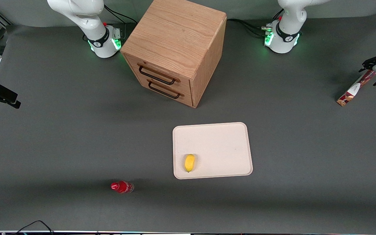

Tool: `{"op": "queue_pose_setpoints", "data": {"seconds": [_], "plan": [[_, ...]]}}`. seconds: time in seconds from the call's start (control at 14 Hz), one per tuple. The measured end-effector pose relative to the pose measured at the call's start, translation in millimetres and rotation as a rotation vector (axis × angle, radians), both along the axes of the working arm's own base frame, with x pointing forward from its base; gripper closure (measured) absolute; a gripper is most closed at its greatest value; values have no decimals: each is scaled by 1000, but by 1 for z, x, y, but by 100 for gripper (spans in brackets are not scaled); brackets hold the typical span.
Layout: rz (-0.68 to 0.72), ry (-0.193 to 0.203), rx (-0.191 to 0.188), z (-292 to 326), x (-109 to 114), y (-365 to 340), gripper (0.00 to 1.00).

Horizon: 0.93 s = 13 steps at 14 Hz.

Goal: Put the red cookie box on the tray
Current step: 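Lower the left gripper onto the red cookie box and grasp it, then lift the cookie box with the left gripper and carry it toward the tray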

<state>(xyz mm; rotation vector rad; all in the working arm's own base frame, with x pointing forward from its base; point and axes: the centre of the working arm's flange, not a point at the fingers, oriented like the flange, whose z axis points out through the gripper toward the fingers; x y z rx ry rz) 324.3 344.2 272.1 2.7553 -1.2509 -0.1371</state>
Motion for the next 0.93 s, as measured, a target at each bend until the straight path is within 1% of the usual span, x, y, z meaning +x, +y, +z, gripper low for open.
{"op": "queue_pose_setpoints", "data": {"seconds": [0.07,0.21,0.36,0.43,0.5,0.57,0.64,0.71,0.79,0.93], "plan": [[-12,-16,11,-8,-8,-1,0],[-31,-47,32,-16,-17,-4,0],[-31,-72,42,-23,-22,-8,11],[-29,-81,48,-27,-24,-11,11],[-26,-87,53,-30,-27,-13,19],[-20,-91,54,-32,-29,-14,30],[-9,-97,52,-33,-30,-15,44],[-3,-100,51,-34,-30,-15,54],[-2,-100,51,-34,-30,-14,67],[-6,-104,61,-31,-25,-11,87]]}}
